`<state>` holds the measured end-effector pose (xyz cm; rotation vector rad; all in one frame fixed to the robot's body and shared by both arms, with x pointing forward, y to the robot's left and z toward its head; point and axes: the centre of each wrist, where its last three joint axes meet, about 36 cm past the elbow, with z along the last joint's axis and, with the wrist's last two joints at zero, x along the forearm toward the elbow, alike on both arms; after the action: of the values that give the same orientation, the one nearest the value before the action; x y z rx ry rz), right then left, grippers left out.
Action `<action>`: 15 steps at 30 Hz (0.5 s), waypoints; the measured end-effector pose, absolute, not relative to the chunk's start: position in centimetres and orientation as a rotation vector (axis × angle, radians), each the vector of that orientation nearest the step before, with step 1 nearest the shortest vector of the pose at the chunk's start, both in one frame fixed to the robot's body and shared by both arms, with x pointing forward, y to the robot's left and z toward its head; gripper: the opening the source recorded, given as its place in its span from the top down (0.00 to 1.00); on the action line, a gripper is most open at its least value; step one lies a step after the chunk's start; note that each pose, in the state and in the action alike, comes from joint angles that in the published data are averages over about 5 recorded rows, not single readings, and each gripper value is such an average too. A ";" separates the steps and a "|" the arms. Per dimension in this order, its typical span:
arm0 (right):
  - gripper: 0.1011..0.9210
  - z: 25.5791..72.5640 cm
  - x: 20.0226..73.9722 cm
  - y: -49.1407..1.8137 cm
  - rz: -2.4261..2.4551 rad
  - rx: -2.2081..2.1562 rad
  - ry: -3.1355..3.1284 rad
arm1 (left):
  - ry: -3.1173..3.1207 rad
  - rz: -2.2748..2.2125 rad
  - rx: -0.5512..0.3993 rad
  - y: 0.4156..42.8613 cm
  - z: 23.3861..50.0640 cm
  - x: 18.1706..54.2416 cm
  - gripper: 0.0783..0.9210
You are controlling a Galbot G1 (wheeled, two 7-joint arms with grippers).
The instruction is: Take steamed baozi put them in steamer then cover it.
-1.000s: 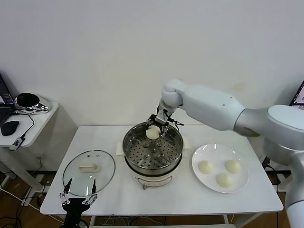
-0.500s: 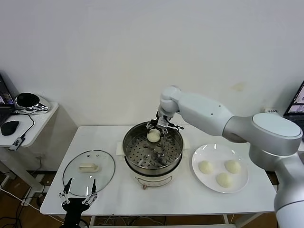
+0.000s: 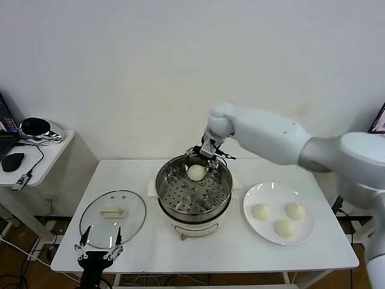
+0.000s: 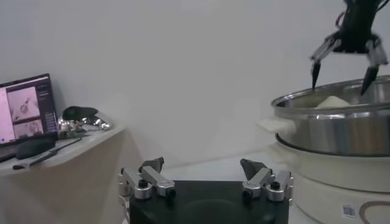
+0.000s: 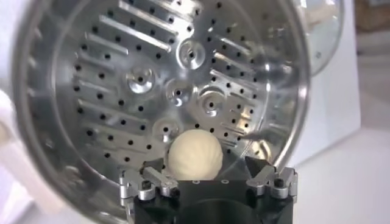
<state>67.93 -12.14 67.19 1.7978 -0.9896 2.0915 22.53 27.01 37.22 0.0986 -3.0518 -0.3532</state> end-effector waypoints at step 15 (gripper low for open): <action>0.12 69.2 60.2 -25.6 1.694 1.419 -1.299 | -3.075 -0.359 0.042 26.1 38.1 22.4 0.12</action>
<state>60.15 -25.57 69.17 1.4192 -1.2991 1.6936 22.40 26.08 38.10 0.0423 -3.0749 -0.3593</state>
